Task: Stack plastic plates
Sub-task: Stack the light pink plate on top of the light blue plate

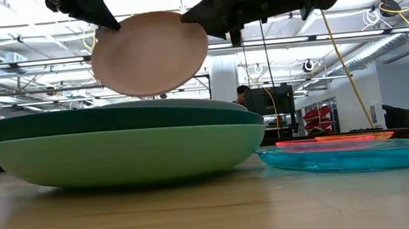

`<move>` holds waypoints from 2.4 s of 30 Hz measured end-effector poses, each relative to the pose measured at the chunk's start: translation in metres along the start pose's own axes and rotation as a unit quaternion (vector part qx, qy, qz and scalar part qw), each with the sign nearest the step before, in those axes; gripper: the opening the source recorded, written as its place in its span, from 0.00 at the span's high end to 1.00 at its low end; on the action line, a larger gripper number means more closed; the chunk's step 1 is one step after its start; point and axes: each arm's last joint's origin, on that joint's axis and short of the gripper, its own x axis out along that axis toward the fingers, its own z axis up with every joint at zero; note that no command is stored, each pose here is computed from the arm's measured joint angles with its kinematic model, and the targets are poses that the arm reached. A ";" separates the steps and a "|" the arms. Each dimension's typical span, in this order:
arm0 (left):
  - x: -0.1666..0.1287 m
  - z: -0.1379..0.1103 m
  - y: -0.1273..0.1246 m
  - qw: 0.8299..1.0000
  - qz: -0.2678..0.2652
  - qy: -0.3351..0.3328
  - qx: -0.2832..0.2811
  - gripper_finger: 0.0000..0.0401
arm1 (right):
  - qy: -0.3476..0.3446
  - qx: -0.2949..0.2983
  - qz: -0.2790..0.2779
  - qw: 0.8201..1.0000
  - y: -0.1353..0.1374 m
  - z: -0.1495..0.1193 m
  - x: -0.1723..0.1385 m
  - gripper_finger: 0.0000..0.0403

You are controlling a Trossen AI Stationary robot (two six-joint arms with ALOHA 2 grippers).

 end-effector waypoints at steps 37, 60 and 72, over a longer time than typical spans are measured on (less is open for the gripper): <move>-0.010 0.015 0.016 0.995 -0.057 -0.021 0.074 0.55 | 0.113 0.155 0.020 0.981 -0.012 -0.011 -0.008 0.95; -0.028 -0.002 0.040 0.995 -0.057 0.010 0.085 0.55 | 0.227 0.289 0.002 0.930 0.026 -0.036 -0.018 0.89; -0.047 -0.004 0.035 0.996 -0.058 -0.039 0.063 0.55 | 0.212 0.278 -0.022 0.937 0.041 -0.036 -0.021 0.68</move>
